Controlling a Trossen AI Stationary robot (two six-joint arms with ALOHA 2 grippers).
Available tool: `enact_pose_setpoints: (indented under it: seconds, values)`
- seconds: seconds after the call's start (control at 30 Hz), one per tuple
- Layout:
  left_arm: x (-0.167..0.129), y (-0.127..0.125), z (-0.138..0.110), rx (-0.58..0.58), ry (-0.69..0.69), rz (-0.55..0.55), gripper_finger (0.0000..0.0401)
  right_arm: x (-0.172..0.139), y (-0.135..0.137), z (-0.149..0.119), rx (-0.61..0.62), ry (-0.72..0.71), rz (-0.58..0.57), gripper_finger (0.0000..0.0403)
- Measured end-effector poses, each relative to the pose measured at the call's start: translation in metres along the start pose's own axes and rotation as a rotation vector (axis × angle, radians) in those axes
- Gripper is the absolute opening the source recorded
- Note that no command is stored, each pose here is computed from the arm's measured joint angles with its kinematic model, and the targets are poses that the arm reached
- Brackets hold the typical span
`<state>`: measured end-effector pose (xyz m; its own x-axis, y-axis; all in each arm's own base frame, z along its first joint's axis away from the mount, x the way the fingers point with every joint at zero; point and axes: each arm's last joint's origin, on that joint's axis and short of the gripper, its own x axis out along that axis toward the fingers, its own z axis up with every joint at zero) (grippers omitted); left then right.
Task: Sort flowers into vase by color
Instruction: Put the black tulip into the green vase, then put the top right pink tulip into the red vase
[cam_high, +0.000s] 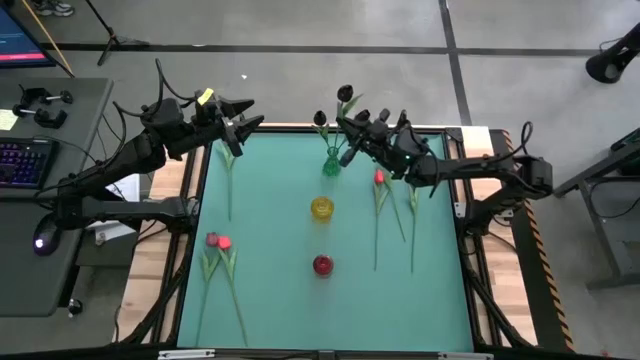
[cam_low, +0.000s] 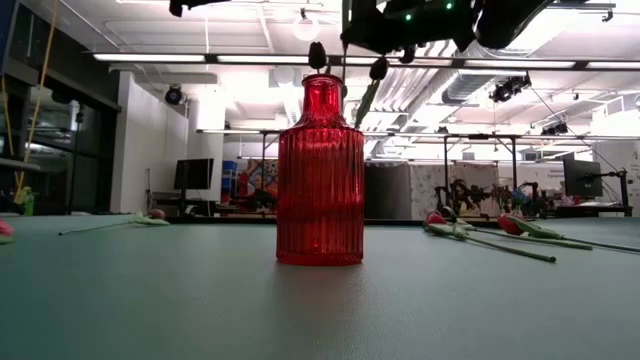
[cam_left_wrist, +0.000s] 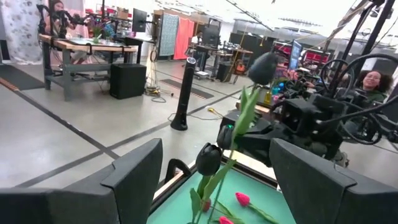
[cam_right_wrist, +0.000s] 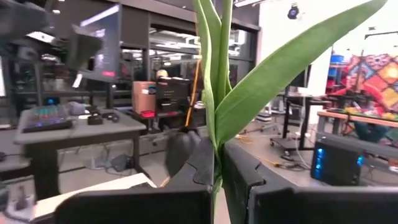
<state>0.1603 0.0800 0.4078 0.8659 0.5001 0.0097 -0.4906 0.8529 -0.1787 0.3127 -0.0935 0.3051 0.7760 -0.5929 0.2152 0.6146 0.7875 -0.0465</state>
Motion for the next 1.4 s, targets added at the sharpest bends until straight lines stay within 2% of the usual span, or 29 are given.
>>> enact_pose_setpoints:
  seconds: [0.1,0.43,0.67,0.77,0.9,1.03,1.2,1.3,1.4]
  values:
    - [0.000,0.000,0.000,0.000,0.000,0.000,0.0284,0.004,-0.004,-0.005,0.001,-0.005,-0.043,0.0000]
    - [0.000,0.000,0.000,0.000,0.000,0.000,0.0284,0.011,-0.005,-0.023,-0.020,0.040,-0.062,0.0000]
    - [0.000,0.000,0.000,0.000,0.000,0.000,0.0284,0.010,-0.002,-0.022,0.010,0.041,-0.054,0.0000]
    - [0.000,0.000,0.000,-0.001,-0.001,0.005,0.0284,0.010,-0.001,-0.024,0.060,0.061,-0.050,0.0007]
    - [0.000,0.000,0.000,-0.001,-0.001,0.007,0.0284,0.008,-0.001,-0.027,0.087,0.111,-0.046,0.0054]
    - [0.000,0.000,0.000,-0.001,-0.002,0.009,0.0284,0.003,-0.002,-0.024,0.070,0.172,-0.034,0.0131]
    - [0.000,0.000,0.000,-0.001,-0.003,0.015,0.0284,-0.006,-0.005,-0.015,0.112,0.231,-0.020,0.0219]
    - [0.000,0.001,0.000,-0.001,-0.003,0.018,0.0284,-0.011,-0.006,-0.012,0.147,0.274,0.012,0.0253]
    - [0.000,0.001,0.000,-0.001,-0.004,0.019,0.0284,-0.015,-0.007,-0.007,0.164,0.294,0.039,0.0271]
